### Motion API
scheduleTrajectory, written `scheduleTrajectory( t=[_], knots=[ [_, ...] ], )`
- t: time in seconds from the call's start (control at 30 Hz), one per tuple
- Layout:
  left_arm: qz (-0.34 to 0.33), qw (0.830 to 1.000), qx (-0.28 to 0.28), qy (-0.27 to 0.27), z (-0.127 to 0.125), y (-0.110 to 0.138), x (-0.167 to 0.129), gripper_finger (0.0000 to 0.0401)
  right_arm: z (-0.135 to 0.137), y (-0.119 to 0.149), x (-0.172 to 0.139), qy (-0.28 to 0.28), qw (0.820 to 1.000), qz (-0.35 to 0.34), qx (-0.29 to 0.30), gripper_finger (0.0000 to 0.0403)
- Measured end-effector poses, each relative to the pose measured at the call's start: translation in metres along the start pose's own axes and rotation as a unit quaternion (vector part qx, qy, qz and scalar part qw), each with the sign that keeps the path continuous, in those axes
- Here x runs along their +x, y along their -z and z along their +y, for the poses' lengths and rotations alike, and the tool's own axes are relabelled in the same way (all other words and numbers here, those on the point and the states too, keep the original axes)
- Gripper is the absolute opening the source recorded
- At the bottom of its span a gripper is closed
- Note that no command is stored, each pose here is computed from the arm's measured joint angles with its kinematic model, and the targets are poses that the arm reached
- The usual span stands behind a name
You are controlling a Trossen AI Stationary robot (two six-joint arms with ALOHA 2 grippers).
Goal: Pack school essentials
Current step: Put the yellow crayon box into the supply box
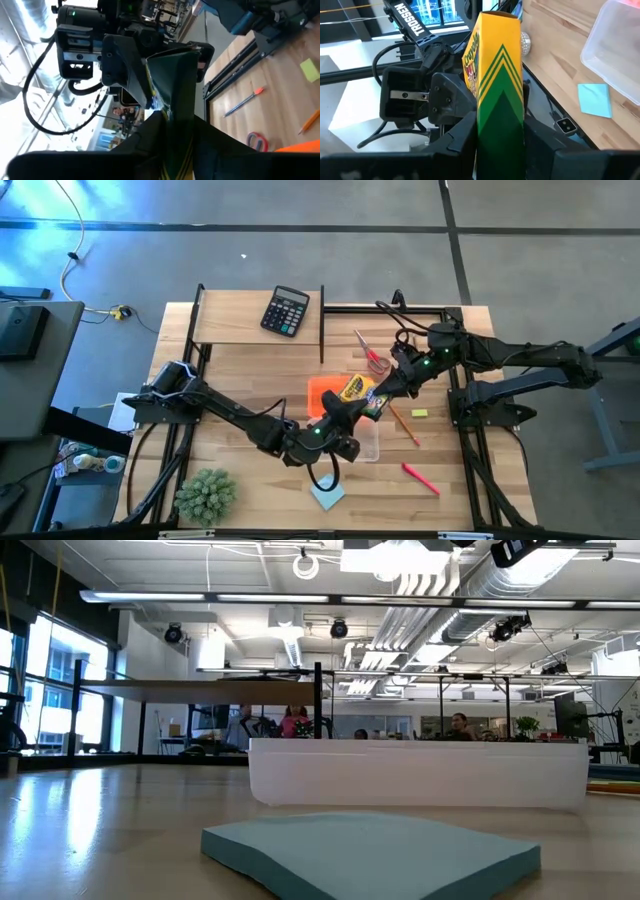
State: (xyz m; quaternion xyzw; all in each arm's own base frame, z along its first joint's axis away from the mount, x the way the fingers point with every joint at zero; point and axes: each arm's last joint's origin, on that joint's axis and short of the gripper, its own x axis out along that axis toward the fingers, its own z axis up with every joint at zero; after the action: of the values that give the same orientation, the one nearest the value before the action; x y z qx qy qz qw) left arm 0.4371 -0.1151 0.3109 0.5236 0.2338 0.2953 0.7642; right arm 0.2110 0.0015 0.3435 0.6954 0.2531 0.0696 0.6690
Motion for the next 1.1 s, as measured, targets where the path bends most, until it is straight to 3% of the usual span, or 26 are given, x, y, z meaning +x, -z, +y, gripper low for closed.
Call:
scheduleTrajectory(
  t=[0.2, 0.4, 0.6, 0.93, 1.1],
  knots=[
    [0.009, 0.999, -0.039, -0.005, -0.001, -0.001, -0.003, 0.0112, 0.001, 0.0, 0.0, -0.003, 1.0, -0.002, 0.006, 0.0119],
    [-0.008, 0.995, -0.1, 0.004, -0.002, -0.004, -0.007, 0.0112, 0.0, 0.0, 0.0, -0.001, 1.0, 0.004, 0.009, 0.0119],
    [-0.003, 0.996, -0.09, 0.002, -0.002, -0.003, -0.005, 0.0121, 0.0, 0.0, 0.0, 0.0, 1.0, 0.003, 0.009, 0.0119],
    [-0.006, 0.988, -0.152, 0.003, -0.003, -0.006, -0.012, 0.0201, 0.0, -0.001, 0.0, 0.0, 1.0, 0.0, -0.008, 0.0119],
    [-0.003, 0.981, -0.196, 0.001, -0.006, -0.011, -0.024, 0.0219, 0.0, -0.01, -0.006, -0.003, 0.999, -0.024, -0.037, 0.0119]
  ],
)
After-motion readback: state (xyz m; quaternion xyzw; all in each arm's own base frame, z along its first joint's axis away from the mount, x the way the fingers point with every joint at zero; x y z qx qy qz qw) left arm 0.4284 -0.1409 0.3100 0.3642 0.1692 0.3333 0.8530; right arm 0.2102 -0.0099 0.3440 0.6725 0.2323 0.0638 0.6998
